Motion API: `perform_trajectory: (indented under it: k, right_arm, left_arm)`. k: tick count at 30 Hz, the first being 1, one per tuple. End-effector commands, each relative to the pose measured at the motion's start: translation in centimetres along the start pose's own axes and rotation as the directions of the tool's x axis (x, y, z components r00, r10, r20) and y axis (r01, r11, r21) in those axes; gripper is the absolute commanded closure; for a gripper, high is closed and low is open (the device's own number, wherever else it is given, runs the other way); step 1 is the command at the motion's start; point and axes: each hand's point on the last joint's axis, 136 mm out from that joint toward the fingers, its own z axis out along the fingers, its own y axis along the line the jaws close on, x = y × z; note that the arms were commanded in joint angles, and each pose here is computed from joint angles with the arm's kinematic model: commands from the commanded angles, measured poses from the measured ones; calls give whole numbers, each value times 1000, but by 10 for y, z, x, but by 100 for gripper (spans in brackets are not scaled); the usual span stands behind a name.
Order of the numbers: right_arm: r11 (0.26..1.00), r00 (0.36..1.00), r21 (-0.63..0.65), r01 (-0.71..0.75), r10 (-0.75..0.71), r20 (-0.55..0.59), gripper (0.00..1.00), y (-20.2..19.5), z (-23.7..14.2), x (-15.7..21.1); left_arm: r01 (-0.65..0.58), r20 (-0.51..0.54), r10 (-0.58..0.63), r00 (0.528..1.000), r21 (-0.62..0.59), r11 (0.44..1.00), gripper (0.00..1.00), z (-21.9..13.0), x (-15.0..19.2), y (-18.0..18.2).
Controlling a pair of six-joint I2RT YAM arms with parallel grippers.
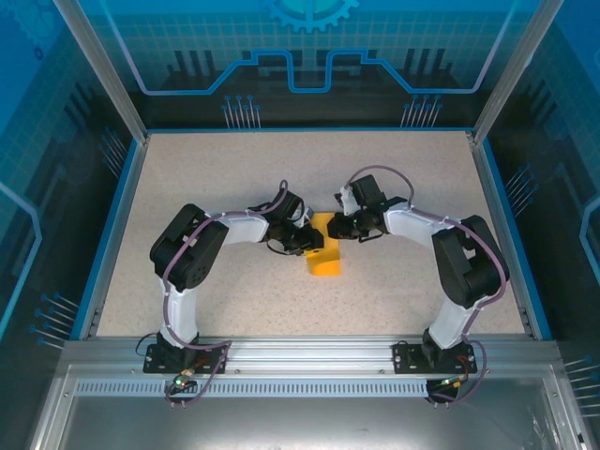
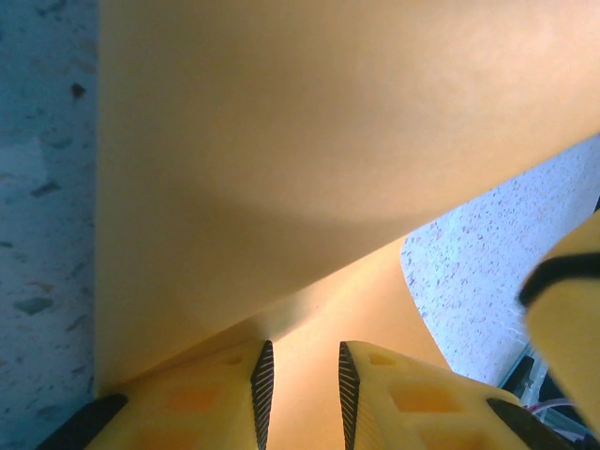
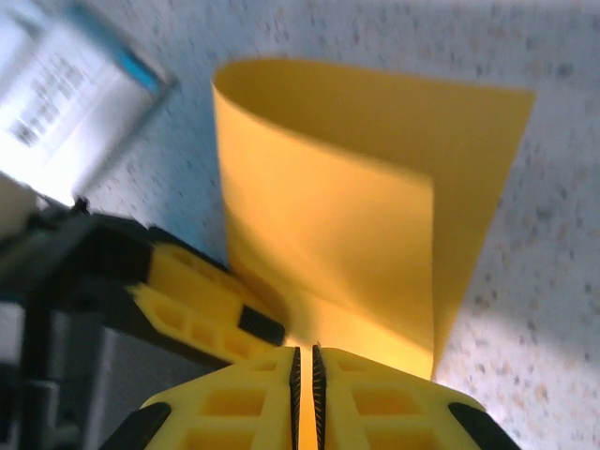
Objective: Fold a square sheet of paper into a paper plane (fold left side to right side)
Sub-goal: Hold the square sheet of paper at the center of the table, then first fold the square sheet of paper in half at the center of the table.
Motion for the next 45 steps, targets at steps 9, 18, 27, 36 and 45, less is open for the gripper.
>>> perform_trajectory:
  k: [9, 18, 27, 36, 45]
  right_arm:
    - [1000, 997, -15, -15, 14, -72, 86, -7, 36, -13]
    - [992, 984, 114, -54, 72, -161, 86, -35, 50, 8]
    - [983, 976, 166, -73, 105, -191, 87, -48, 52, 20]
    - [983, 976, 166, -74, 106, -192, 87, -48, 50, 20]
    - [984, 976, 165, -72, 103, -190, 87, -48, 49, 20]
  left_arm:
    - [18, -59, -25, 998, -103, 995, 71, 7, 26, 28]
    - [-31, -65, 25, 998, -91, 995, 71, -3, 37, 22]
    - [-71, -101, 63, 993, -82, 994, 71, -14, 75, 22]
    - [-77, -155, 62, 986, -90, 993, 71, -14, 114, 27]
    - [-99, -177, 82, 981, -91, 991, 71, -15, 130, 22]
